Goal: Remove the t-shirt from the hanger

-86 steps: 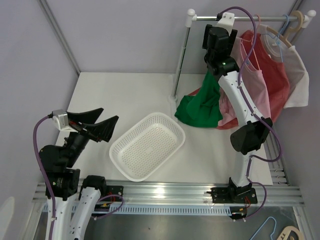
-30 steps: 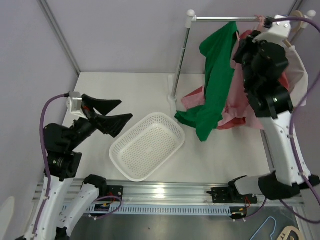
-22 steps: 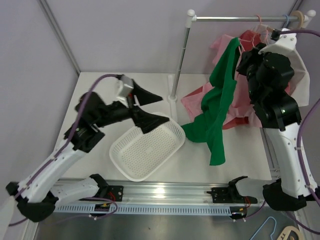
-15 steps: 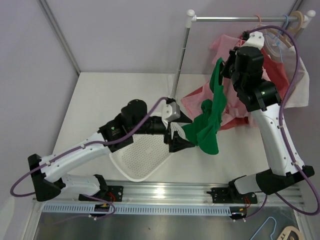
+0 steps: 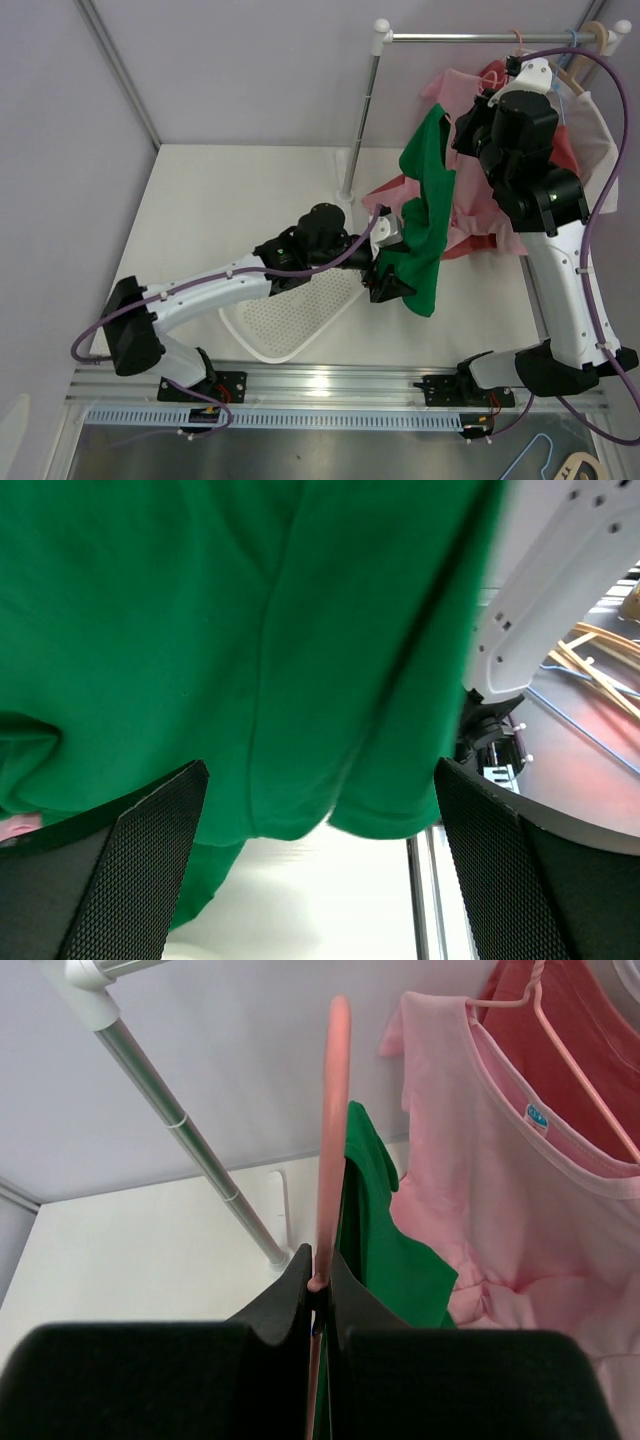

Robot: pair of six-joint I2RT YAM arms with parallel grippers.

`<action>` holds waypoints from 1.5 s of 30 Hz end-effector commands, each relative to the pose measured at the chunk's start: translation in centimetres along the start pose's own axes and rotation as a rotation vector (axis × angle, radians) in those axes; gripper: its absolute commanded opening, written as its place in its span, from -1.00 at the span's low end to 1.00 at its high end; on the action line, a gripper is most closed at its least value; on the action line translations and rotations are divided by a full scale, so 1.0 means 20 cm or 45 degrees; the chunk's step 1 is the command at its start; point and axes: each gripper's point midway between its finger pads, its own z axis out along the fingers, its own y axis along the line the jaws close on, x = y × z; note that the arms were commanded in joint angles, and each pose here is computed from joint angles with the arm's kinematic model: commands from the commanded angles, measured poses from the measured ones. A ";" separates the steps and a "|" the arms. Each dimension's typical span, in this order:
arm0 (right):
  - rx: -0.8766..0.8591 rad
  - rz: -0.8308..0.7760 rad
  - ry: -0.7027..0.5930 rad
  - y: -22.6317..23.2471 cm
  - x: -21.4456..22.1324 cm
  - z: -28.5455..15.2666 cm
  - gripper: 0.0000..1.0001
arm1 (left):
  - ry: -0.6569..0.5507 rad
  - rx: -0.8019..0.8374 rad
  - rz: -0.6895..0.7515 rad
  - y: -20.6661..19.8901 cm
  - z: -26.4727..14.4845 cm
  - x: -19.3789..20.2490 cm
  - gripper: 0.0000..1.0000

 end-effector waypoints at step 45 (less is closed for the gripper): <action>-0.164 0.126 0.213 -0.16 0.19 -0.50 -1.00 | -0.122 -0.364 -0.441 0.49 0.08 -0.02 -0.99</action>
